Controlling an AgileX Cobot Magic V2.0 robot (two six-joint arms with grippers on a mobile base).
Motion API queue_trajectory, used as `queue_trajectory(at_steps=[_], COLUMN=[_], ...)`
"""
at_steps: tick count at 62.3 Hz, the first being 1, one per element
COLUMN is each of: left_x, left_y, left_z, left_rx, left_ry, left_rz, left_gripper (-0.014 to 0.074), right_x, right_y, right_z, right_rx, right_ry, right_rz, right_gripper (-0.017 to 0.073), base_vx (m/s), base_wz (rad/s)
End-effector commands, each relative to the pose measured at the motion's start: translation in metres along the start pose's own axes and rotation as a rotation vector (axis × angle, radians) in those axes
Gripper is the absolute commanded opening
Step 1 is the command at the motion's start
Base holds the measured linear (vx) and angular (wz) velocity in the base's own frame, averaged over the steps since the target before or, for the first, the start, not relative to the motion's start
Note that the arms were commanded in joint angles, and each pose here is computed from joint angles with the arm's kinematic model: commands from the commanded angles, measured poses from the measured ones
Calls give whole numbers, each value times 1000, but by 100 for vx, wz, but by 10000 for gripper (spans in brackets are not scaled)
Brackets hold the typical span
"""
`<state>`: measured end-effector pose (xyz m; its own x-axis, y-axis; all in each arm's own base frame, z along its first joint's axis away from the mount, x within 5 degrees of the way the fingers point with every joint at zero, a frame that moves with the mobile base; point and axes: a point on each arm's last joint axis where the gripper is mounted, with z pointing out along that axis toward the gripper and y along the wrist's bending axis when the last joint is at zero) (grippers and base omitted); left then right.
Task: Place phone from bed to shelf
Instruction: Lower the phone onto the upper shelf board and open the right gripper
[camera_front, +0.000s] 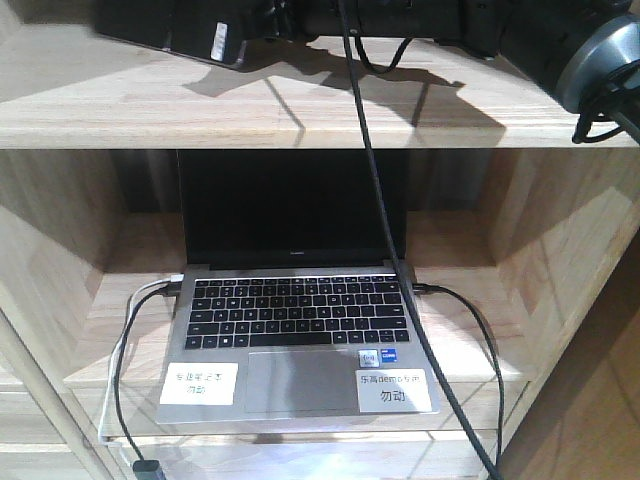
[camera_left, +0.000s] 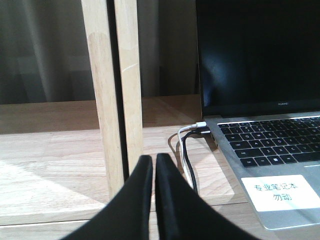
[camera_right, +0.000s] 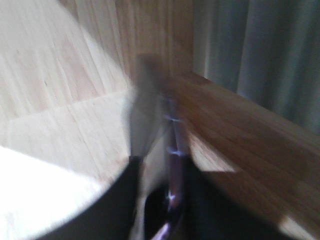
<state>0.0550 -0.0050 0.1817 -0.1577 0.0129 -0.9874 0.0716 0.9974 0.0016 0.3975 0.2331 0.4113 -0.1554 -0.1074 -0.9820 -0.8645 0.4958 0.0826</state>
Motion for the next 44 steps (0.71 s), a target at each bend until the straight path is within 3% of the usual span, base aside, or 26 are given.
queue_trajectory(at_steps=[1,10,16,27,44], left_x=[-6,-6,-6,-6,-6], left_y=[1,1,1,1,1], left_z=[0,0,0,0,0], left_rx=[-9,-9,-9,-9,-9], left_ry=[-74,-74,-74,-74,-74], left_rz=[-13,-13,-13,-13,-13], left_gripper=[1,1,1,1,1], right_x=[-34,-36,-37,-37,-49], right_y=[10,8,9,9,17], right_z=[-21,-21,-22,-24,-40], right_rx=[38,62,64,76,111], right_ry=[-106,-122,-123,-102,-86], right_rz=[-19,3,1,-36,-49], right_gripper=[424,601,661,659,622], base_vx=[0,0,0,0,0], base_wz=[0,0,0,0,0])
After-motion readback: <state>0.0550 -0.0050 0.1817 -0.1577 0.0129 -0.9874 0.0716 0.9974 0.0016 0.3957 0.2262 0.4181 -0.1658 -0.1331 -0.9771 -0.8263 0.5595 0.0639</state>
